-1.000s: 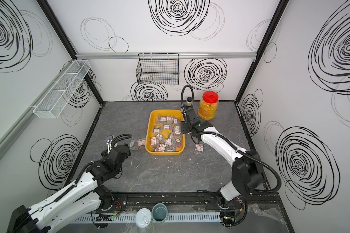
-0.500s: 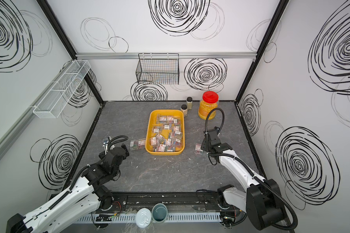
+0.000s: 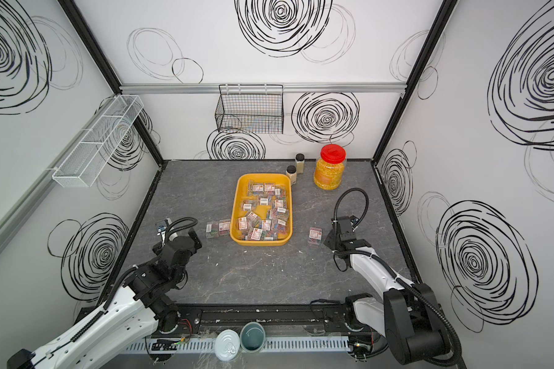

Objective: Take the paper clips out of the storage box
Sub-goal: Place the boxed paper clips at the center of the board.

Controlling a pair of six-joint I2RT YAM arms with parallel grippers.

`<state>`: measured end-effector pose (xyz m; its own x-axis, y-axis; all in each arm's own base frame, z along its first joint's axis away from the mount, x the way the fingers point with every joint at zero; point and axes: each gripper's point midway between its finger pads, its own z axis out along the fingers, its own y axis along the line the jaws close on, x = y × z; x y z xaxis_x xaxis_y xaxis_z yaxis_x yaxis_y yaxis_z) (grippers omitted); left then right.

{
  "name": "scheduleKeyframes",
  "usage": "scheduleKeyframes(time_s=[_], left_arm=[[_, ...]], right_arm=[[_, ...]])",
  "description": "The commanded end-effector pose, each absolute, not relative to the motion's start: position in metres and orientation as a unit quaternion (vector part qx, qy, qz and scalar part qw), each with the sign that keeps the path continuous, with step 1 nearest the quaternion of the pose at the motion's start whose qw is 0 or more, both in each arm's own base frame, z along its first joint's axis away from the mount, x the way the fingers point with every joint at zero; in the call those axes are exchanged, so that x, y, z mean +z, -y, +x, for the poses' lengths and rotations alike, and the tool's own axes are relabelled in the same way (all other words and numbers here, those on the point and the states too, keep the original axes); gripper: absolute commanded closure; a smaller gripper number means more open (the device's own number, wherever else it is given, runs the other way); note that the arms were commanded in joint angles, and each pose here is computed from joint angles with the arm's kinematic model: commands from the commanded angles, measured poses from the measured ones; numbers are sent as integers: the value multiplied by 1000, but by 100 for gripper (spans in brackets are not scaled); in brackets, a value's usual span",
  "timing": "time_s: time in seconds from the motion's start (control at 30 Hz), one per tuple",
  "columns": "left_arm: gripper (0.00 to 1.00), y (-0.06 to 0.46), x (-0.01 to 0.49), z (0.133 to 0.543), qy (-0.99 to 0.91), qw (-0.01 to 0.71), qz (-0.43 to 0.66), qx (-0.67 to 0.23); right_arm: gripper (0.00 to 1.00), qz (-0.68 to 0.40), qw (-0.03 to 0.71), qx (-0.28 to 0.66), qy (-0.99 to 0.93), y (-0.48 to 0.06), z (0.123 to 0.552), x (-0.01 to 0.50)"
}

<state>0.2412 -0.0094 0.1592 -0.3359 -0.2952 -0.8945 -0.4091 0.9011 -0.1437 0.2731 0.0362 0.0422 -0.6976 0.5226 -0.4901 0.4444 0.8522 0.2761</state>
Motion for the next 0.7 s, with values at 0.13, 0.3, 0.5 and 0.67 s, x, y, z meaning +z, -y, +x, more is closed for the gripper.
scheduleKeyframes(time_s=[0.13,0.3,0.5,0.67], left_arm=[[5,1,159,236,-805,543,-233,58],[4,0,161,234,-801,547,-237,52],[3,-1,161,234,-801,546,-239,52],[3,0,160,234,-802,545,-238,52]], right_arm=[[73,270,289,88,-914,-43,285,37],[71,262,276,81,-921,-44,287,28],[53,249,274,89,-925,-48,285,29],[42,237,273,102,-927,-53,285,31]])
